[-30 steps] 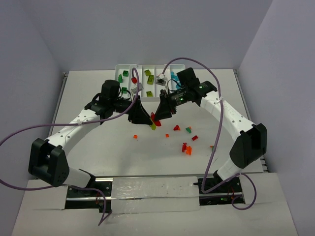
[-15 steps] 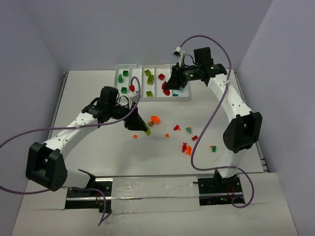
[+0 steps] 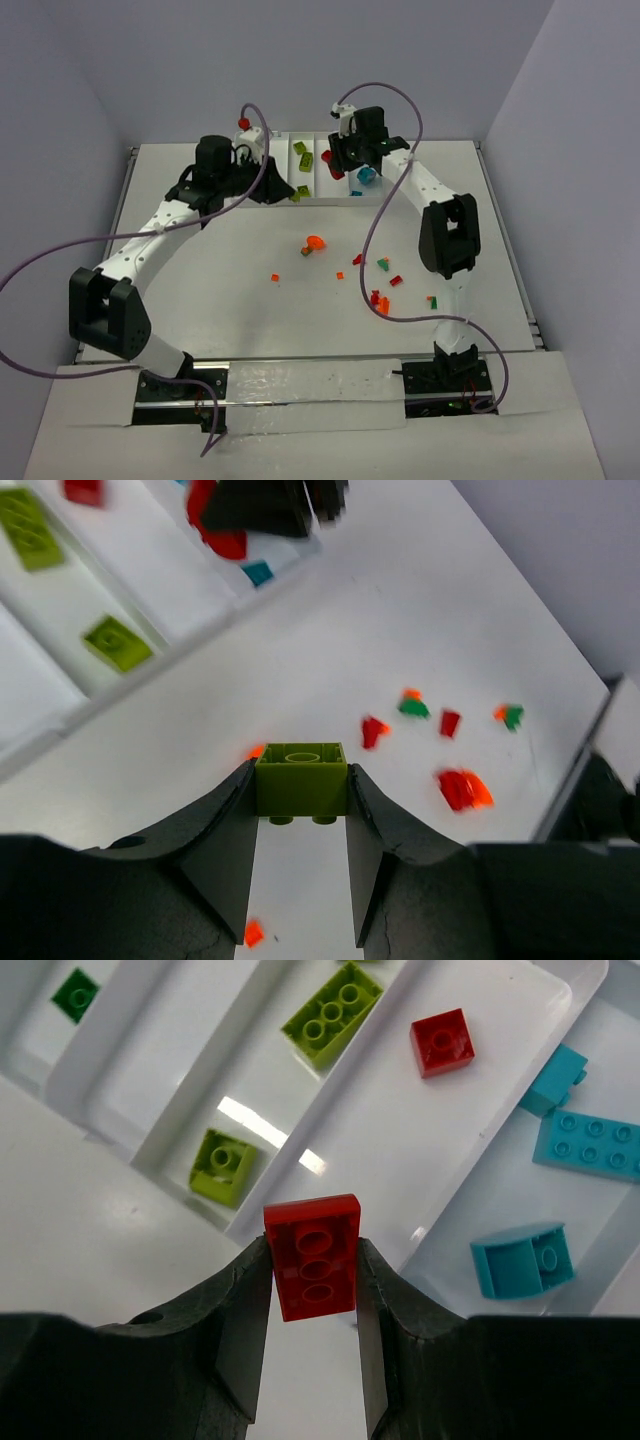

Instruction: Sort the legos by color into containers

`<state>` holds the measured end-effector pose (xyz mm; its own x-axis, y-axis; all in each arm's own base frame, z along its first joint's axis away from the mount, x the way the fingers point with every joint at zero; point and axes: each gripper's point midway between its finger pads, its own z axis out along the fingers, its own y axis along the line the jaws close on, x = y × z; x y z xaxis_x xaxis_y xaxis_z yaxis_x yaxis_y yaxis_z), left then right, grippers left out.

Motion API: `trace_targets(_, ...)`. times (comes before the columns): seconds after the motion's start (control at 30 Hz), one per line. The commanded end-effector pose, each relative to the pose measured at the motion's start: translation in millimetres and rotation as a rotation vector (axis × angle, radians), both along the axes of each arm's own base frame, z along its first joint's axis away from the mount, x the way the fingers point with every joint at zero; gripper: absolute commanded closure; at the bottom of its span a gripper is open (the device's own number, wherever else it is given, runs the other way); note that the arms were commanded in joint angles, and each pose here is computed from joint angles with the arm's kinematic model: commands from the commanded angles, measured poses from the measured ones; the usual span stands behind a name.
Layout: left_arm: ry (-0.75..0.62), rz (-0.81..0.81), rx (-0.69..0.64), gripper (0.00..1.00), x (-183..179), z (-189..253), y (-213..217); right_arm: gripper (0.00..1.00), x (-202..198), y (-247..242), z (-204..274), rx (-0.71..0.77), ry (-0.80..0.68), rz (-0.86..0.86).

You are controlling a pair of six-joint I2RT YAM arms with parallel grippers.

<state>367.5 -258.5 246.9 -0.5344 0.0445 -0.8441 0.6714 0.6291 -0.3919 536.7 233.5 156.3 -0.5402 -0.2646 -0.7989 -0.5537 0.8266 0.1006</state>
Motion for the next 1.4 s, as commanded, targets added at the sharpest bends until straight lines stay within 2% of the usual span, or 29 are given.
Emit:
trace_targets(0.0, -0.13, 0.278, -0.026, 1.0, 72.4, 38.7, 12.4, 1.0, 43.9, 2.5, 16.8, -0.007, -0.131, -0.096)
trace_targets(0.07, -0.148, 0.343, -0.017, 1.0, 92.5, 41.2, 16.2, 0.99, 50.8, 6.0, 11.5, -0.006, -0.131, -0.095)
trace_targets(0.2, -0.159, 0.43, -0.011, 1.0, 122.6, 34.4, 18.5, 0.83, 59.2, 9.1, -8.0, -0.02, -0.106, -0.1)
trace_targets(0.43, -0.201, 0.446, 0.022, 1.0, 166.3, 2.9, 2.3, 0.35, 59.5, 6.4, -20.3, -0.021, -0.09, -0.12)
trace_targets(0.57, -0.219, 0.448, 0.022, 1.0, 187.5, -13.7, -6.9, 0.23, 53.3, 7.5, -12.9, -0.002, -0.079, -0.121)
trace_targets(0.63, -0.217, 0.444, 0.028, 1.0, 194.5, -23.2, -11.1, 0.21, 47.3, 8.9, -1.8, 0.022, -0.08, -0.114)
trace_targets(0.83, -0.211, 0.444, 0.066, 1.0, 217.2, -58.2, -25.4, 0.17, 11.6, 5.3, 72.4, 0.109, -0.137, -0.088)
trace_targets(0.87, -0.216, 0.45, 0.077, 1.0, 222.0, -64.4, -27.5, 0.11, 2.6, 0.3, 84.9, 0.118, -0.146, -0.087)
trace_targets(0.9, -0.219, 0.445, 0.082, 1.0, 221.5, -65.3, -29.1, 0.1, -2.1, -1.0, 100.4, 0.129, -0.169, -0.084)
trace_targets(0.93, -0.221, 0.45, 0.099, 1.0, 225.7, -72.5, -31.8, 0.04, -14.3, -6.6, 111.1, 0.133, -0.175, -0.08)
trace_targets(1.1, -0.223, 0.485, 0.164, 0.97, 239.6, -103.1, -33.3, 0.01, -53.7, -37.0, 110.4, 0.092, -0.156, -0.095)
trace_targets(1.17, -0.231, 0.504, 0.185, 0.97, 242.4, -107.3, -30.0, 0.01, -63.4, -50.1, 117.4, 0.089, -0.166, -0.109)
trace_targets(1.37, -0.218, 0.525, 0.227, 0.98, 241.9, -122.4, -23.7, 0.0, -83.6, -82.2, 98.6, 0.046, -0.14, -0.15)
